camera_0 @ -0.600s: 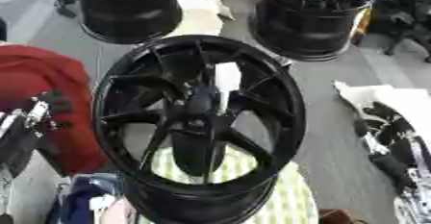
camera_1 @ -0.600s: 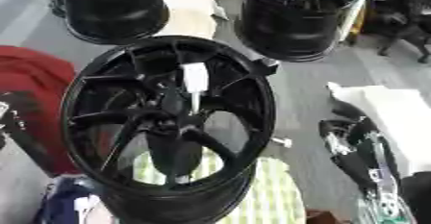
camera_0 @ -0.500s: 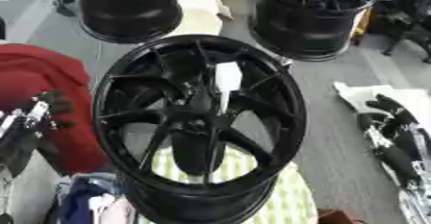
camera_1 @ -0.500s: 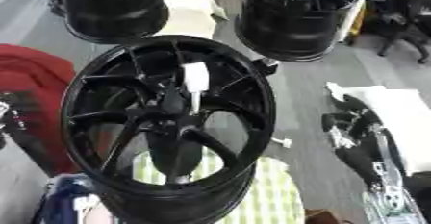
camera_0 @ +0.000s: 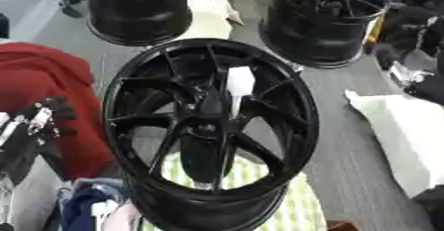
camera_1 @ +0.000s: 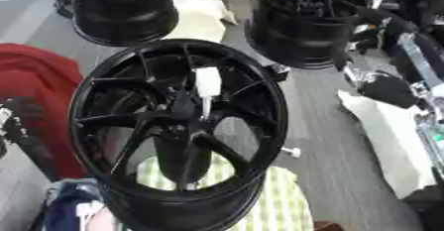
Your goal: Pull the pin out of the wheel hub.
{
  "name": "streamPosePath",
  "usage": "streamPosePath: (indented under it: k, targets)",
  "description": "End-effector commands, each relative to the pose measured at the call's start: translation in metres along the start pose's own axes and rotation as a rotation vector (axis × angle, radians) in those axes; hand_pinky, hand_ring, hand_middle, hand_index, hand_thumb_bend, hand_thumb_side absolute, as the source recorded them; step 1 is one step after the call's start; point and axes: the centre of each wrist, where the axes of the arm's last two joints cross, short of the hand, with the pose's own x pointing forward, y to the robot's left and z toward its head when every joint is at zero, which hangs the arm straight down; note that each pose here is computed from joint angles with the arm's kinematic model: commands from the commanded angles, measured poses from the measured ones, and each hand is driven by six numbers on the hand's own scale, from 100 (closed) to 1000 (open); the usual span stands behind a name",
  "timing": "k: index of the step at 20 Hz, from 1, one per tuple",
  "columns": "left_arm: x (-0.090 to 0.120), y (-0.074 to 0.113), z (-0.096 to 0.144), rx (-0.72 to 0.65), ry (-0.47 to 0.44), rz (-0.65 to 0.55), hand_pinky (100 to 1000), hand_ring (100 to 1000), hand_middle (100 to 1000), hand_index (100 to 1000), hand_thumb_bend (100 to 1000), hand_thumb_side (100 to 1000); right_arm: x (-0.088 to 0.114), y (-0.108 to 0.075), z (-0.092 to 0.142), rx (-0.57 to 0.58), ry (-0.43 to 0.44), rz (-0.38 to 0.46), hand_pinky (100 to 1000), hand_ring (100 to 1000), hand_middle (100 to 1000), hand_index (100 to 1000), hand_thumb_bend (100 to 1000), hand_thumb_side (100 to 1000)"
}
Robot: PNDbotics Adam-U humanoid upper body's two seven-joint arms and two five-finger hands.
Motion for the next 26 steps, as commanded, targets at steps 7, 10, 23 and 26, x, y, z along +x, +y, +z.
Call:
streamPosePath:
  k: [7, 10, 23, 26]
  targets:
    - [0.006, -0.002, -0.004, -0.045, -0.016, -0.023, 661, 775, 686, 819, 100, 596, 0.017, -0.024, -0.048, 0.295, -0.082, 0.205, 791, 825, 876, 959, 358, 397]
    - [0.005, -0.002, -0.003, -0.043, -0.012, -0.023, 661, 775, 686, 819, 100, 596, 0.017, -0.004, -0.07, 0.39, -0.083, 0.22, 812, 857, 895, 964, 355, 374]
    - [0.004, -0.002, -0.003, -0.038, -0.011, -0.019, 661, 775, 687, 819, 100, 595, 0.036, 0.049, -0.163, 0.642, -0.066, 0.275, 843, 899, 902, 966, 366, 359]
    - [0.003, -0.002, -0.002, -0.036, -0.009, -0.018, 661, 775, 686, 819, 100, 595, 0.026, 0.055, -0.169, 0.702, -0.053, 0.268, 841, 895, 894, 961, 368, 362]
